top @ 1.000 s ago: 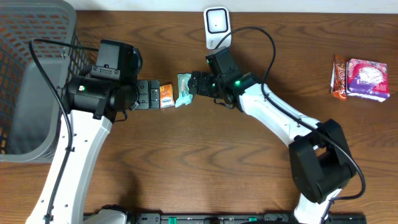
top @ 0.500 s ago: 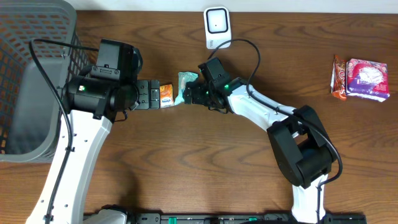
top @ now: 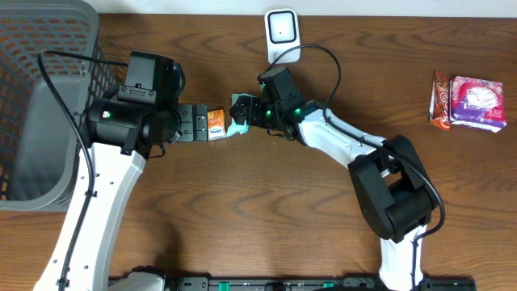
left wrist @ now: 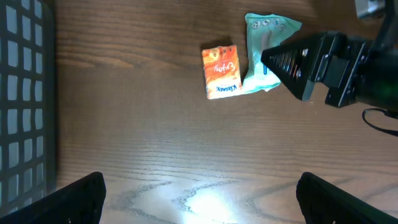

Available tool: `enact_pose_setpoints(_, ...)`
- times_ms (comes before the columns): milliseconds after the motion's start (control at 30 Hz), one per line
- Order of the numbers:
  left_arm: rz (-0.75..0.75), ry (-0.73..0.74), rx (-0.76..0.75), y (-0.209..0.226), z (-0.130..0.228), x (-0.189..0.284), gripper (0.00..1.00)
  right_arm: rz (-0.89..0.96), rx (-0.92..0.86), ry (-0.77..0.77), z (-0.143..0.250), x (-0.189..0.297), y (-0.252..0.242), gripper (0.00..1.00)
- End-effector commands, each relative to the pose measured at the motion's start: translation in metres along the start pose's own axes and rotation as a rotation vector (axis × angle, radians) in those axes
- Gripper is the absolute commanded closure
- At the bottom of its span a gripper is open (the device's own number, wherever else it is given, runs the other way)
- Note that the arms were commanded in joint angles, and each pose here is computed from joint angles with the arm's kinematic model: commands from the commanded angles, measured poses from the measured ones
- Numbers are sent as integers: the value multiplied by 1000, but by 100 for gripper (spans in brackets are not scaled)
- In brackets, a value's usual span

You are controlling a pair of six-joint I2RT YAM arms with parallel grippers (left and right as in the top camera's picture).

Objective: Scan the item barcode
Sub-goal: 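Grasp the green wipes pad with the right gripper and pull it right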

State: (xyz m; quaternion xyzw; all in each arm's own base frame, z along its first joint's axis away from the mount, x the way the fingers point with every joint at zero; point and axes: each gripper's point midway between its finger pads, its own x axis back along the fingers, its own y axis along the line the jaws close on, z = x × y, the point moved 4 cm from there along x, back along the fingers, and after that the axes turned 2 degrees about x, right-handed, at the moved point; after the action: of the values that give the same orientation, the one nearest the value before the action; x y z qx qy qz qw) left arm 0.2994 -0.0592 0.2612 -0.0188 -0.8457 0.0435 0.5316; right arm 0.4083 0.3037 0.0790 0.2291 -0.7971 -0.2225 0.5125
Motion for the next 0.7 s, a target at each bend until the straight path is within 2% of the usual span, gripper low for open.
enact_pose_setpoints(0,-8,-1,1,1,1,1,2,0,-34,8,5,-14,-9,15)
enact_pose_setpoints(200,-8,-1,1,1,1,1,2,15,-65,23,12,-28,-18,21)
enact_pose_setpoints(233,-8,-1,1,1,1,1,2,15,-65,24,13,-28,-18,25)
enact_pose_setpoints(300,-8,-1,1,1,1,1,2,20,-67,29,14,-30,-20,45)
enact_pose_setpoints(367,-8,-1,1,1,1,1,2,24,-70,34,15,-30,-22,60)
enact_pose_setpoints(433,-8,-1,1,1,1,1,2,25,-74,46,17,-29,-22,71)
enact_pose_setpoints(567,-8,-1,1,1,1,1,2,-24,-86,102,23,-27,-18,85)
enact_pose_setpoints(667,-8,-1,1,1,1,1,2,-31,-120,169,29,-20,-23,89)
